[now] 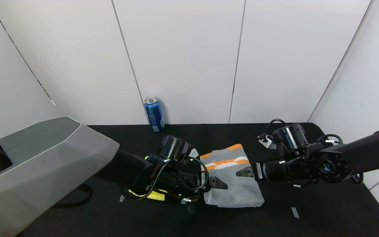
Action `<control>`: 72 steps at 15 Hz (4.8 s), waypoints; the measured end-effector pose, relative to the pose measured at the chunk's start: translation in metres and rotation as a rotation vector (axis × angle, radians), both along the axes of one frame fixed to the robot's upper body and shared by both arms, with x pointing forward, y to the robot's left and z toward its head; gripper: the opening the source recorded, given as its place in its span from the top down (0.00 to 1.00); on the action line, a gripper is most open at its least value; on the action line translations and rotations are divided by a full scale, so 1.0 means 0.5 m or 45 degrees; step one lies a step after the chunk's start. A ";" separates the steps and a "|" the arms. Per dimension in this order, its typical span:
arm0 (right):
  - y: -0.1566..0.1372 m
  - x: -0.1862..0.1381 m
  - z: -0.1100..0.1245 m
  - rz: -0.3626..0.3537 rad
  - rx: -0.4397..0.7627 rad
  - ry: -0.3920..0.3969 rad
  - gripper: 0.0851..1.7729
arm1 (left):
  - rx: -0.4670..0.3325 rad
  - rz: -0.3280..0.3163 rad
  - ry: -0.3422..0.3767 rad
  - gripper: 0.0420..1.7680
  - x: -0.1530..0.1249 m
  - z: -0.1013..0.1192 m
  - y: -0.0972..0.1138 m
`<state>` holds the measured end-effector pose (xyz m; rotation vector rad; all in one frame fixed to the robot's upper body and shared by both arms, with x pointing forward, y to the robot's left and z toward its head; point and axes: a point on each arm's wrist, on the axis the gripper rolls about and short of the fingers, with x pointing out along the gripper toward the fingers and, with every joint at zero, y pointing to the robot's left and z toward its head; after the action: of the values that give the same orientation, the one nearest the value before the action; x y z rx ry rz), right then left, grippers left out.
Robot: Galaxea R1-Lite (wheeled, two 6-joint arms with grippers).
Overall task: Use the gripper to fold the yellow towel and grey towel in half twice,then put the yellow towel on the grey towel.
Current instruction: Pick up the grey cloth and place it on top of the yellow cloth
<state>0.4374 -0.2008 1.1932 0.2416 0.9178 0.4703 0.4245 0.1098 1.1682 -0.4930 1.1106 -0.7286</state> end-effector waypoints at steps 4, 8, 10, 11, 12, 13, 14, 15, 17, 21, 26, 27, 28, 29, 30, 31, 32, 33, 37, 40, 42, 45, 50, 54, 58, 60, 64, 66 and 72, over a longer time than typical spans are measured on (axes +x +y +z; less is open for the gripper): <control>-0.006 0.006 -0.011 -0.015 -0.006 0.015 0.04 | -0.009 -0.048 -0.024 0.03 -0.004 0.001 -0.040; 0.001 0.013 -0.017 -0.029 0.030 -0.010 0.04 | -0.004 -0.062 -0.001 0.03 -0.006 -0.015 -0.057; 0.006 0.013 -0.022 -0.027 0.031 0.000 0.04 | 0.004 -0.062 0.008 0.03 -0.006 -0.022 -0.058; 0.006 0.014 -0.026 -0.026 0.029 0.006 0.04 | 0.005 -0.062 0.009 0.03 -0.006 -0.023 -0.059; 0.007 0.014 -0.029 -0.026 0.027 0.011 0.04 | 0.007 -0.063 0.011 0.03 -0.006 -0.024 -0.059; 0.008 0.015 -0.033 -0.025 0.025 0.018 0.04 | 0.008 -0.065 0.011 0.03 -0.007 -0.025 -0.059; 0.008 0.015 -0.036 -0.024 0.024 0.021 0.04 | 0.009 -0.069 0.011 0.03 -0.008 -0.026 -0.061; 0.009 0.015 -0.038 -0.019 0.029 0.027 0.04 | 0.009 -0.073 0.008 0.03 -0.009 -0.026 -0.063; 0.010 0.017 -0.039 -0.028 0.054 0.037 0.04 | 0.015 -0.082 0.003 0.03 -0.012 -0.028 -0.068; 0.011 0.022 -0.042 -0.036 0.073 0.028 0.04 | 0.084 -0.106 -0.052 0.03 -0.027 -0.040 -0.089; 0.012 0.023 -0.049 -0.035 0.071 0.037 0.04 | 0.096 -0.132 -0.067 0.03 -0.034 -0.046 -0.105; 0.012 0.023 -0.051 -0.034 0.069 0.040 0.04 | 0.106 -0.129 -0.074 0.03 -0.034 -0.048 -0.106; 0.012 0.023 -0.053 -0.034 0.069 0.044 0.15 | 0.113 -0.131 -0.082 0.03 -0.034 -0.049 -0.107; 0.012 0.023 -0.054 -0.034 0.069 0.045 0.26 | 0.119 -0.132 -0.086 0.03 -0.035 -0.051 -0.108; 0.012 0.023 -0.055 -0.035 0.068 0.044 0.34 | 0.122 -0.134 -0.089 0.03 -0.036 -0.052 -0.109; 0.012 0.023 -0.055 -0.035 0.067 0.047 0.42 | 0.125 -0.136 -0.091 0.03 -0.036 -0.053 -0.110; 0.012 0.024 -0.055 -0.035 0.067 0.045 0.49 | 0.130 -0.139 -0.096 0.03 -0.037 -0.053 -0.111; 0.012 0.024 -0.055 -0.036 0.067 0.045 0.55 | 0.132 -0.139 -0.097 0.03 -0.037 -0.054 -0.111; 0.012 0.024 -0.055 -0.036 0.068 0.046 0.97 | 0.135 -0.142 -0.097 0.03 -0.038 -0.055 -0.112; 0.012 0.024 -0.055 -0.036 0.068 0.047 0.97 | 0.162 -0.144 -0.123 0.03 -0.040 -0.059 -0.115; 0.013 0.023 -0.056 -0.036 0.066 0.051 0.97 | 0.220 -0.148 -0.177 0.03 -0.045 -0.065 -0.122; 0.013 0.022 -0.056 -0.034 0.066 0.052 0.97 | 0.248 -0.161 -0.182 0.03 -0.049 -0.070 -0.132; 0.012 0.021 -0.056 -0.036 0.065 0.054 0.97 | 0.273 -0.182 -0.186 0.25 -0.044 -0.072 -0.138; 0.011 0.020 -0.056 -0.036 0.064 0.056 0.97 | 0.275 -0.191 -0.189 0.53 -0.043 -0.075 -0.139; 0.011 0.020 -0.056 -0.037 0.065 0.057 0.97 | 0.279 -0.195 -0.181 0.93 -0.045 -0.077 -0.140; 0.011 0.019 -0.054 -0.036 0.065 0.055 0.97 | 0.278 -0.192 -0.183 0.93 -0.044 -0.075 -0.138; 0.010 0.016 -0.045 -0.043 0.076 0.050 0.97 | 0.266 -0.174 -0.199 0.93 -0.039 -0.058 -0.130; 0.008 0.013 -0.035 -0.043 0.081 0.038 0.97 | 0.255 -0.160 -0.215 0.93 -0.036 -0.042 -0.122; 0.012 -0.005 0.020 -0.037 0.131 -0.029 0.97 | 0.229 -0.102 -0.262 0.93 -0.028 0.032 -0.082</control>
<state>0.4350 -0.1946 1.2033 0.3423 0.8676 0.4928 0.4107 0.0690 1.1841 -0.2164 0.9955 -0.7242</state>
